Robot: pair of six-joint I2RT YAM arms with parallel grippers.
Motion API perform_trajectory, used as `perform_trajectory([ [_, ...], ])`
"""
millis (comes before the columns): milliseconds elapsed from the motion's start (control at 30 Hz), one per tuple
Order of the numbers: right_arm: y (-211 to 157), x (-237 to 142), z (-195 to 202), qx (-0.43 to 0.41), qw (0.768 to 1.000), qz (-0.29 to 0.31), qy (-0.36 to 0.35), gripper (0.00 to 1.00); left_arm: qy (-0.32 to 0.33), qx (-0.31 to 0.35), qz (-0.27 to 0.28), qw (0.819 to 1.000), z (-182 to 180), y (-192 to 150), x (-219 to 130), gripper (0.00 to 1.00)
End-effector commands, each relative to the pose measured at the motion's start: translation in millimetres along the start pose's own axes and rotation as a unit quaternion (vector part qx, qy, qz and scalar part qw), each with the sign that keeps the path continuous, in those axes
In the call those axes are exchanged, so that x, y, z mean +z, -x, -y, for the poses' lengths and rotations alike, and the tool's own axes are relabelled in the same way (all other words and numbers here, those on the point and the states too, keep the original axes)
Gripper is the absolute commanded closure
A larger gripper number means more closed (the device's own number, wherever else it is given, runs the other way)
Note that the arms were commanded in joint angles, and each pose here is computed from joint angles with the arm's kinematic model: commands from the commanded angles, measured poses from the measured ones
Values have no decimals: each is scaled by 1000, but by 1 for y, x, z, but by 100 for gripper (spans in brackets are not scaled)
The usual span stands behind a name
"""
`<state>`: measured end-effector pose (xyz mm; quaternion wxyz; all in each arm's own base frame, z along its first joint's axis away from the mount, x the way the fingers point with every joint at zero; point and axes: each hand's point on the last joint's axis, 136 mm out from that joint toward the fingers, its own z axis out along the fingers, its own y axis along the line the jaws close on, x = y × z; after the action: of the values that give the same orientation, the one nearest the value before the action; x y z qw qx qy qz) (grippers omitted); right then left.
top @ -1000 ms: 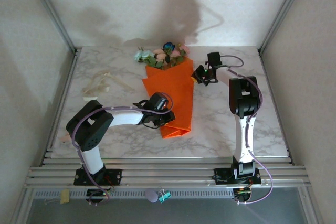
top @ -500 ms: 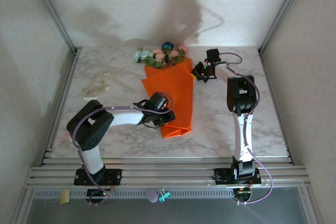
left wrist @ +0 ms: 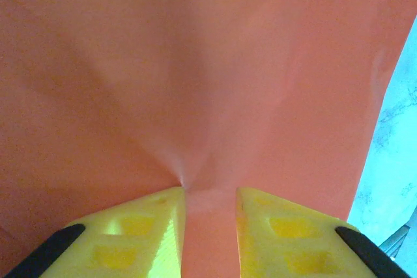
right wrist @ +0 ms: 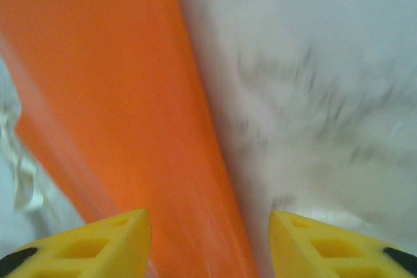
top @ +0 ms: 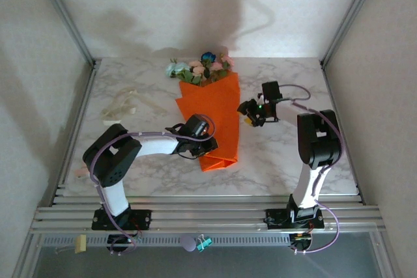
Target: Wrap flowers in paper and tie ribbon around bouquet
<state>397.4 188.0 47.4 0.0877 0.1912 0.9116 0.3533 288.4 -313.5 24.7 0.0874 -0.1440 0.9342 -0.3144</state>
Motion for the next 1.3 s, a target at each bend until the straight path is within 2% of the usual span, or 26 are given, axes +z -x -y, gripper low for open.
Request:
perform_trajectory([
  [0, -30, 18, 1, -37, 996, -60, 47, 50, 48, 1, -29, 998, -29, -14, 9, 73],
  [100, -34, 30, 9, -32, 995, -79, 43, 53, 53, 3, -31, 998, -33, -14, 9, 73],
  [167, -32, 37, 14, -28, 996, -82, 37, 61, 54, 5, -31, 998, -33, -14, 8, 73],
  [200, -28, 38, 13, -30, 996, -77, 40, 68, 55, 5, -31, 998, -33, -13, 7, 73],
  [267, -13, 37, 5, -31, 996, -52, 62, 98, 57, 7, -32, 998, -34, -13, 7, 73],
  [300, -7, 36, 1, -30, 996, -44, 72, 100, 59, 7, -33, 998, -36, -14, 8, 73],
  [367, 9, 33, -12, -36, 995, -24, 93, 100, 60, 8, -33, 998, -36, -14, 8, 73],
  [400, 16, 31, -17, -40, 994, -17, 103, 94, 61, 8, -32, 998, -37, -13, 7, 73],
  [433, 22, 31, -23, -45, 993, -8, 113, 75, 62, 8, -33, 997, -38, -14, 7, 73],
  [467, 29, 30, -26, -46, 992, -1, 121, 62, 62, 8, -34, 997, -38, -14, 8, 73],
  [500, 37, 31, -30, -46, 991, 6, 129, 54, 63, 8, -34, 997, -38, -14, 7, 73],
  [567, 51, 37, -34, -39, 989, 13, 141, 51, 64, 8, -35, 997, -39, -15, 7, 73],
  [667, 71, 53, -37, -29, 989, 14, 146, 58, 68, 9, -37, 997, -41, -16, 7, 73],
  [700, 76, 58, -38, -25, 988, 14, 149, 65, 68, 9, -37, 997, -42, -16, 7, 74],
  [767, 85, 65, -35, -18, 989, 22, 147, 96, 71, 9, -38, 997, -43, -16, 6, 73],
  [800, 89, 65, -34, -17, 989, 29, 146, 100, 71, 8, -38, 997, -44, -17, 7, 73],
  [900, 101, 63, -35, -19, 987, 50, 151, 99, 71, 8, -37, 997, -44, -16, 6, 74],
  [967, 108, 62, -38, -21, 985, 61, 161, 67, 72, 7, -38, 997, -45, -17, 5, 74],
  [1000, 111, 62, -41, -22, 984, 63, 167, 58, 73, 7, -38, 997, -46, -17, 5, 74],
  [1033, 116, 63, -45, -23, 982, 65, 173, 53, 73, 7, -40, 996, -46, -18, 5, 74],
  [1067, 119, 65, -46, -21, 982, 65, 175, 53, 74, 7, -41, 996, -47, -19, 5, 74],
  [1100, 123, 67, -49, -21, 981, 67, 181, 57, 75, 7, -41, 996, -48, -19, 5, 74],
  [1233, 138, 78, -51, -3, 979, 74, 190, 98, 78, 6, -44, 996, -51, -20, 5, 74],
  [1267, 141, 80, -50, 0, 979, 79, 189, 100, 78, 6, -44, 996, -51, -20, 5, 74],
])
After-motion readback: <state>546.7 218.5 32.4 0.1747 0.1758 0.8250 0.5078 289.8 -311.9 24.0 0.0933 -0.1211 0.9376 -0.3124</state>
